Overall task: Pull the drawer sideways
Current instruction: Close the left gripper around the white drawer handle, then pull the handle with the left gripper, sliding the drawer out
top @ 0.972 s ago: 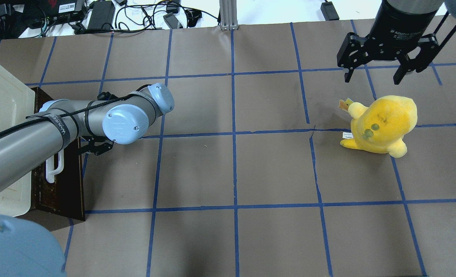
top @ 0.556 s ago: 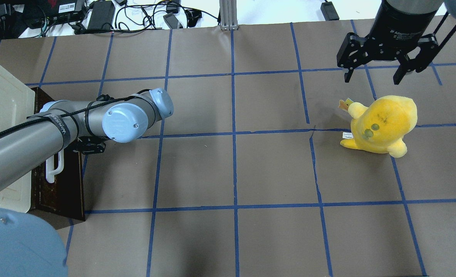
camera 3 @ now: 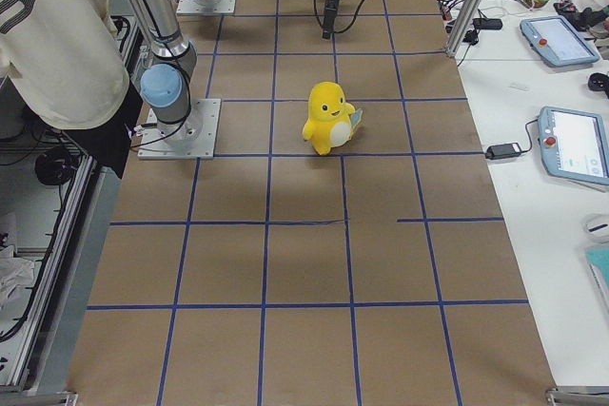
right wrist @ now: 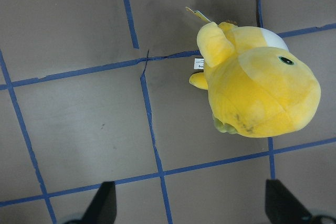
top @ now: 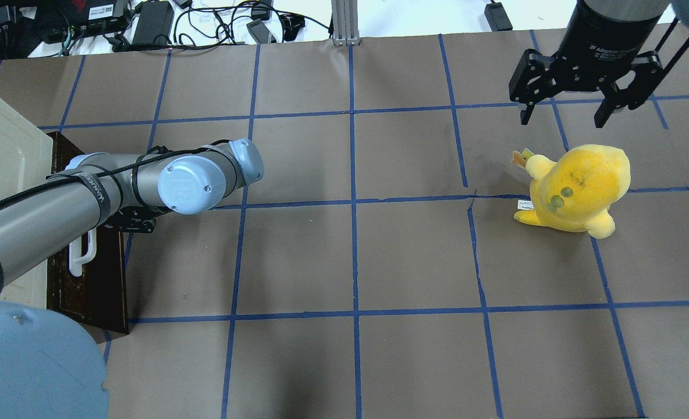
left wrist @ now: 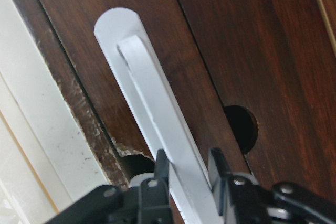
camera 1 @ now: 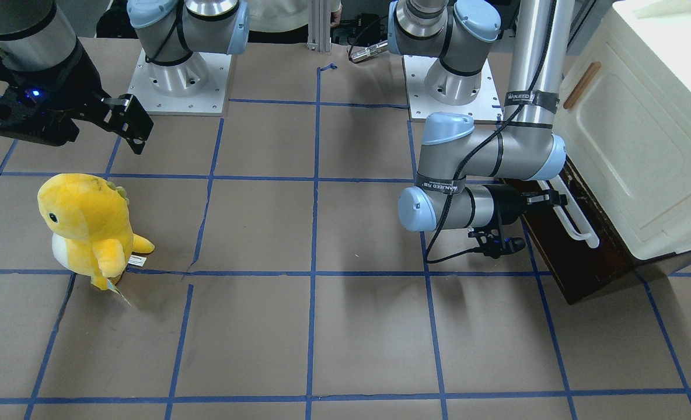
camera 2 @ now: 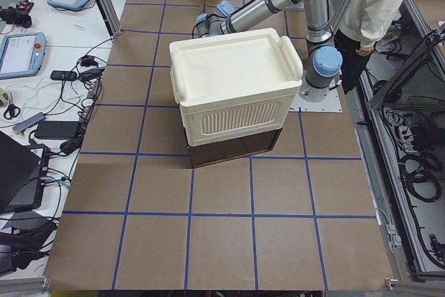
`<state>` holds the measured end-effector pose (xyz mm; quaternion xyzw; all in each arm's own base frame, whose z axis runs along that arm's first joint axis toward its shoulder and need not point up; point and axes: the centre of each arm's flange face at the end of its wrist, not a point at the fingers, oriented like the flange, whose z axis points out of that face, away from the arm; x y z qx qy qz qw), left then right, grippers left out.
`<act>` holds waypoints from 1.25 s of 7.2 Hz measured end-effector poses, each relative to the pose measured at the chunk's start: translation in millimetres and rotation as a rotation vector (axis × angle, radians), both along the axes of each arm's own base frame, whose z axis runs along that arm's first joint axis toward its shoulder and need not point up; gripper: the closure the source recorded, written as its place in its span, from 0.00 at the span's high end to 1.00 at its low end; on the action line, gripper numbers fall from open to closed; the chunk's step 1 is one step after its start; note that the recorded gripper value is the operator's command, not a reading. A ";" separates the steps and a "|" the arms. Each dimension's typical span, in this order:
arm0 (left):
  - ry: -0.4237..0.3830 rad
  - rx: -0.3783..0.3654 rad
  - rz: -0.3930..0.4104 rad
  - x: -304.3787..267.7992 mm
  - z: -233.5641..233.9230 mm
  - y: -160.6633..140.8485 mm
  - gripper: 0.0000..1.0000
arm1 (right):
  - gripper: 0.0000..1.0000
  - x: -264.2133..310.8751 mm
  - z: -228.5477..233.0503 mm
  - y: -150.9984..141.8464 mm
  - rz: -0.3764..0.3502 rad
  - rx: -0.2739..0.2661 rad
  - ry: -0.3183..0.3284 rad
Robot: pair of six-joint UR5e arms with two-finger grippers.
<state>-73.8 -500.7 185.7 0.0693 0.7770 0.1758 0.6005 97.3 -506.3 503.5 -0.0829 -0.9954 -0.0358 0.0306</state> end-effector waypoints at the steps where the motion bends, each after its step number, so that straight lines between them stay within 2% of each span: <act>1: -0.003 0.000 -0.001 0.1 0.5 -0.5 0.25 | 1.00 0.0 0.0 0.0 0.000 0.000 0.000; 9: -0.008 -0.007 -0.038 -16.3 1.4 -1.7 0.24 | 1.00 -0.1 0.0 0.0 0.000 0.000 0.000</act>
